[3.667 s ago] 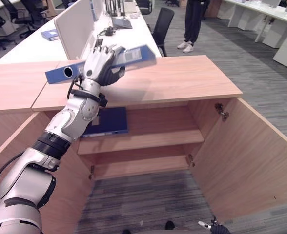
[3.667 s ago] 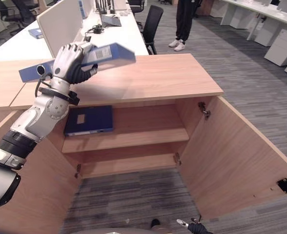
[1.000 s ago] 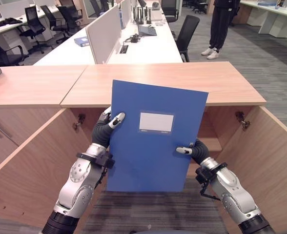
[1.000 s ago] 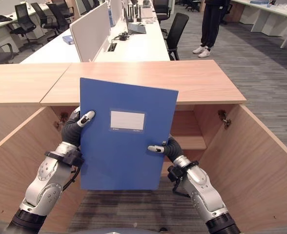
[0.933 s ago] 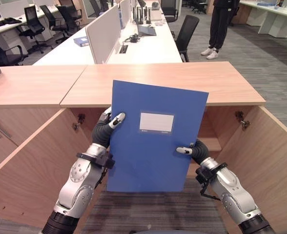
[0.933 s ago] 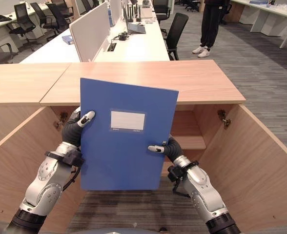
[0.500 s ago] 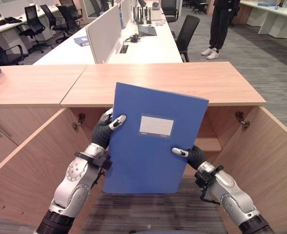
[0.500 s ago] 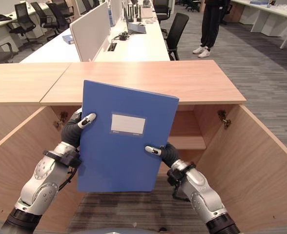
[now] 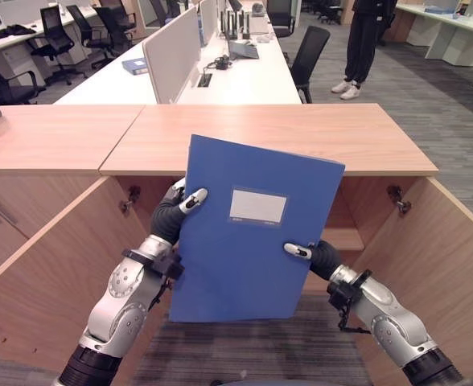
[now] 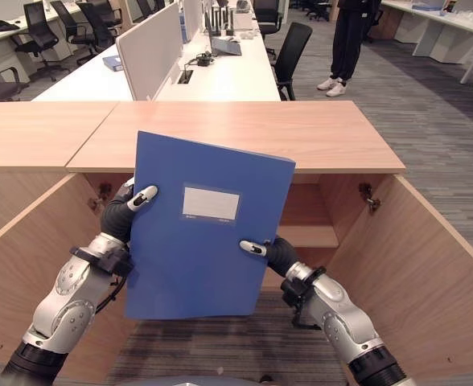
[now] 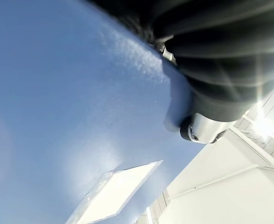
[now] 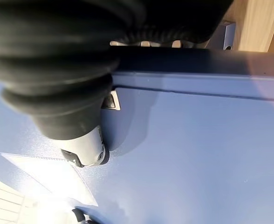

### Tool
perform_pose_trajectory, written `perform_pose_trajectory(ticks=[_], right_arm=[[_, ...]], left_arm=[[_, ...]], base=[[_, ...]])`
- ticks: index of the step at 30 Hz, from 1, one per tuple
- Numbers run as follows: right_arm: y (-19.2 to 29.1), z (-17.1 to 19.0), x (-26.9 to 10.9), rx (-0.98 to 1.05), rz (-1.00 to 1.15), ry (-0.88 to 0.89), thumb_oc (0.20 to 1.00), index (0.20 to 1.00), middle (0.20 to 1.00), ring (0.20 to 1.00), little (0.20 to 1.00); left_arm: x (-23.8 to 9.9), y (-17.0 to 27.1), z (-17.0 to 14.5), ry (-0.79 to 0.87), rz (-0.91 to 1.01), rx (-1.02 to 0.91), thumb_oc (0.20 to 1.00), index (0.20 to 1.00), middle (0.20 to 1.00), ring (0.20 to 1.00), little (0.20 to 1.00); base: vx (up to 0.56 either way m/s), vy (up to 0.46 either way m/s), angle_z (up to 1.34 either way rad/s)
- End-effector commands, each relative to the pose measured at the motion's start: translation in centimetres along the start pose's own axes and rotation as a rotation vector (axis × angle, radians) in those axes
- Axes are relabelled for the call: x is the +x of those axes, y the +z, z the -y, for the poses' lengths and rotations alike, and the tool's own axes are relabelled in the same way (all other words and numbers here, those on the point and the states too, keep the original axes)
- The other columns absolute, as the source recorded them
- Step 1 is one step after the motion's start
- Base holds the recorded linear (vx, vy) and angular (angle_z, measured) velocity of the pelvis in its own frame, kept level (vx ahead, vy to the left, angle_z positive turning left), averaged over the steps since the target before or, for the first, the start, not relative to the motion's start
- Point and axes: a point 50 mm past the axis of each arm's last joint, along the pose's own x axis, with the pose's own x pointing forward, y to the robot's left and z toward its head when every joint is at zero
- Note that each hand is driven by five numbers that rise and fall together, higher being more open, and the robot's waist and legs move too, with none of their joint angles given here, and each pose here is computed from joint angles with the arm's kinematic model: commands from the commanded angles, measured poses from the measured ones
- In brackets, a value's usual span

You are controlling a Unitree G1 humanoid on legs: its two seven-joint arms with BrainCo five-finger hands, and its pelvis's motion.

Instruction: Put the empty folder in the office cabinet

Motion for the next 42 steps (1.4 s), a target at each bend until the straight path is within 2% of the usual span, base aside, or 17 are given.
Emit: perform_pose_trajectory(ticks=[1,2,3,7,10,11,15,16,18,19,24,31,35,42], right_arm=[[2.0,-3.8,3.1,-0.035,0.094,0.266,0.2,0.2,0.2,0.2,0.2],[2.0,-3.2,3.0,-0.07,0.082,0.234,0.2,0.2,0.2,0.2,0.2],[1.8,-2.5,2.7,-0.1,0.074,0.182,0.2,0.2,0.2,0.2,0.2],[0.0,0.7,0.4,-0.098,0.042,-0.063,0.2,0.2,0.2,0.2,0.2],[-2.7,3.6,-2.6,-0.037,-0.017,-0.317,0.2,0.2,0.2,0.2,0.2],[-2.8,3.5,-2.6,-0.036,-0.017,-0.317,0.2,0.2,0.2,0.2,0.2],[-5.4,5.4,-5.2,-0.002,-0.095,-0.519,0.2,0.2,0.2,0.2,0.2],[-6.0,6.1,-6.1,0.032,-0.075,-0.625,0.2,0.2,0.2,0.2,0.2],[-6.6,6.6,-6.8,0.049,-0.068,-0.705,0.2,0.2,0.2,0.2,0.2],[-7.9,6.8,-7.2,0.096,-0.081,-0.788,0.2,0.2,0.2,0.2,0.2],[-8.7,7.0,-6.8,0.133,-0.094,-0.826,0.2,0.2,0.2,0.2,0.2],[-9.1,7.2,-6.1,0.195,-0.073,-0.859,0.2,0.2,0.2,0.2,0.2],[-9.0,7.6,-6.5,0.207,-0.067,-0.899,0.2,0.2,0.2,0.2,0.2],[-9.6,8.3,-8.2,0.215,-0.094,-0.973,0.2,0.2,0.2,0.2,0.2]], left_arm=[[2.1,1.4,3.2,-0.23,0.119,-0.055,0.2,0.2,0.2,0.2,0.2],[1.9,1.3,2.8,-0.206,0.109,-0.038,0.856,0.856,0.856,0.856,0.856],[1.7,1.3,2.3,-0.179,0.105,-0.01,1.0,1.0,1.0,1.0,1.0],[-0.3,1.3,-0.7,-0.036,0.061,0.186,1.0,1.0,1.0,1.0,1.0],[-3.2,-0.6,-3.9,0.102,-0.081,0.256,1.0,1.0,1.0,1.0,1.0],[-3.2,-0.7,-3.9,0.102,-0.082,0.256,1.0,1.0,1.0,1.0,1.0],[-6.6,-3.9,-6.8,0.258,-0.266,0.25,1.0,1.0,1.0,1.0,1.0],[-8.4,-5.5,-8.0,0.312,-0.391,0.344,1.0,1.0,1.0,1.0,1.0],[-10.0,-7.1,-8.9,0.343,-0.505,0.426,1.0,1.0,1.0,1.0,1.0],[-12.8,-10.6,-9.3,0.41,-0.683,0.407,1.0,1.0,1.0,1.0,1.0],[-15.4,-14.4,-9.0,0.417,-0.903,0.409,1.0,1.0,1.0,1.0,1.0],[-18.2,-16.6,-8.7,0.41,-1.084,0.42,1.0,1.0,1.0,1.0,1.0],[-19.4,-17.3,-8.5,0.394,-1.161,0.423,1.0,1.0,1.0,1.0,1.0],[-19.2,-17.7,-8.8,0.382,-1.199,0.444,1.0,1.0,1.0,1.0,1.0]], base=[[0.0,0.0,0.0],[0.0,0.0,0.0],[0.0,0.0,0.0],[0.0,0.0,0.0],[0.01,0.031,0.01],[0.01,0.05,0.01],[0.01,0.059,0.0],[0.0,0.094,-0.01],[-0.01,0.117,-0.05],[-0.03,0.146,-0.06],[-0.04,0.1,-0.05],[0.02,0.049,-0.17],[0.25,-0.035,0.01],[0.21,-0.118,0.25]])
